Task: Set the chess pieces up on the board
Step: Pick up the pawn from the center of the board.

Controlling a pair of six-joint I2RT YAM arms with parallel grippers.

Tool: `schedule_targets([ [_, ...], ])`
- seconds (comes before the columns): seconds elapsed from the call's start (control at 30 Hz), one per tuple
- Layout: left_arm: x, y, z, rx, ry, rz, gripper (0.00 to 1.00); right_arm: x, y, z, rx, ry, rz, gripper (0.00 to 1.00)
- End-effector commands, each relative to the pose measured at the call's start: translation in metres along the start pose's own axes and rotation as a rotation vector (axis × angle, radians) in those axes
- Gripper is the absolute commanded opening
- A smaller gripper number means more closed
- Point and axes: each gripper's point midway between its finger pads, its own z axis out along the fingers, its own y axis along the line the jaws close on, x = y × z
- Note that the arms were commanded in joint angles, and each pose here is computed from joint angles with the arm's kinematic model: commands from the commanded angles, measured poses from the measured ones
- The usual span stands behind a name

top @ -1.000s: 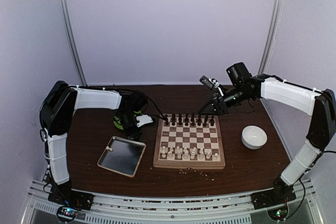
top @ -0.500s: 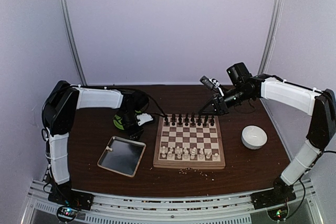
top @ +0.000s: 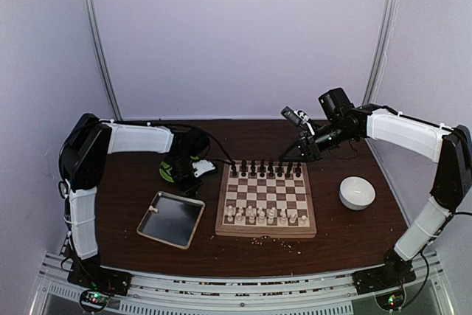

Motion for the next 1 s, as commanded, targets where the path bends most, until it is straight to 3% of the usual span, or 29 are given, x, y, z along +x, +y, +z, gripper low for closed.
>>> schedule_targets([
  [0.0,0.007,0.003,0.015,0.004,0.047,-0.041,0.22,-0.007,0.000,-0.002,-0.011,-0.016,-0.009,0.19],
  [0.5,-0.005,-0.008,0.019,0.125,0.018,-0.263,0.36,-0.006,-0.001,-0.001,-0.014,-0.014,-0.001,0.19],
  [0.97,-0.011,-0.005,0.019,0.110,0.015,-0.451,0.39,-0.006,-0.002,0.000,-0.017,-0.012,0.005,0.19],
])
